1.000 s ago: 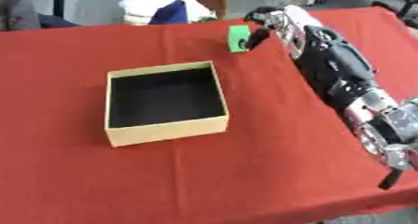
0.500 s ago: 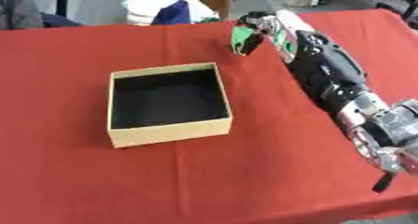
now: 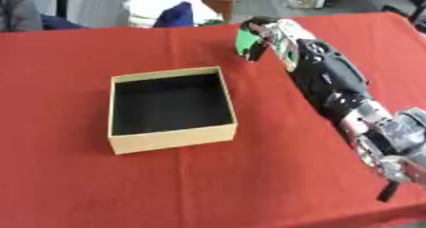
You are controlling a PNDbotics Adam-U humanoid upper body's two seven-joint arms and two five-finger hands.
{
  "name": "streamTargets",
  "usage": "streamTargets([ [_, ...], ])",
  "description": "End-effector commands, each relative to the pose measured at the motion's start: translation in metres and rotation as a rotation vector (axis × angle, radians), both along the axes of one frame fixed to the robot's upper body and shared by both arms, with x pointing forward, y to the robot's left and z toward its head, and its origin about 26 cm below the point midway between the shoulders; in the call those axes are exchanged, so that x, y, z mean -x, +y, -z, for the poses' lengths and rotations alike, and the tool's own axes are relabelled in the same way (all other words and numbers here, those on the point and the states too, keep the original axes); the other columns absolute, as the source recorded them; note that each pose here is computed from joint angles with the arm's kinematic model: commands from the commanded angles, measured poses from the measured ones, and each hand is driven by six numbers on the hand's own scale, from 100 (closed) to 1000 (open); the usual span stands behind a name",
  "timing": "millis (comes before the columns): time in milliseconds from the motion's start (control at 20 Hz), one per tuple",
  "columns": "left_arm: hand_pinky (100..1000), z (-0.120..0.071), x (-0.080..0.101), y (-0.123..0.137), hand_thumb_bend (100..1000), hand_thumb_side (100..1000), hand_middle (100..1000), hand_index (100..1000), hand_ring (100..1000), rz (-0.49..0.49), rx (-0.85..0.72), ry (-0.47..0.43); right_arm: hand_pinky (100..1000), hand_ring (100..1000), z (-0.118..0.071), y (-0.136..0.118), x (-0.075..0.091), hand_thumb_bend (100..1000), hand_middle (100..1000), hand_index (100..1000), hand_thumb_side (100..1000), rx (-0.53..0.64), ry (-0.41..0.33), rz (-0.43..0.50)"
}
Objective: Pick up objects on the table and place them in the box.
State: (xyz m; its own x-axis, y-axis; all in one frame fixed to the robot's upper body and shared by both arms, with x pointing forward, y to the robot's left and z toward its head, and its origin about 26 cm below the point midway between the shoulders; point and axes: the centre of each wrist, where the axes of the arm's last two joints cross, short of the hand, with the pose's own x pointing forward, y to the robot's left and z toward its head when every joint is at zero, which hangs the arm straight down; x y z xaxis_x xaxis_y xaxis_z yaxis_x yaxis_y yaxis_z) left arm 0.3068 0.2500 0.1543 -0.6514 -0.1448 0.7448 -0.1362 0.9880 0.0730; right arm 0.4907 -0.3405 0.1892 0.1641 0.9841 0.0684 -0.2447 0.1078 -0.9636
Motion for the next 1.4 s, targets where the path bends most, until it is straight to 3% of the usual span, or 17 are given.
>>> streamTargets([
  [50, 610, -0.008, 0.001, 0.0, 100, 484, 610, 741, 700, 0.005, -0.001, -0.03, 839, 954, -0.012, -0.009, 0.001, 100, 873, 1000, 100, 0.026, -0.049, 0.013],
  [500, 611, -0.007, 0.001, 0.0, 100, 485, 610, 741, 703, 0.003, 0.0, -0.028, 762, 853, -0.012, -0.012, 0.005, 100, 520, 938, 100, 0.067, -0.157, 0.001],
  [750, 611, -0.006, 0.002, 0.0, 100, 485, 610, 741, 704, 0.001, 0.0, -0.024, 759, 844, -0.019, -0.01, 0.005, 100, 503, 932, 100, 0.091, -0.21, -0.017],
  [900, 611, -0.005, 0.002, 0.002, 100, 486, 610, 741, 705, -0.005, -0.001, -0.019, 760, 836, -0.035, -0.002, 0.006, 100, 498, 925, 100, 0.119, -0.257, -0.071],
  [1150, 611, -0.002, 0.003, 0.004, 100, 486, 610, 741, 706, -0.015, 0.0, -0.011, 773, 823, -0.064, 0.025, 0.014, 100, 501, 926, 100, 0.183, -0.317, -0.232],
  [1400, 612, -0.002, 0.004, 0.008, 100, 482, 610, 741, 706, -0.046, 0.005, -0.013, 789, 814, -0.088, 0.067, 0.031, 100, 508, 928, 100, 0.259, -0.336, -0.464],
])
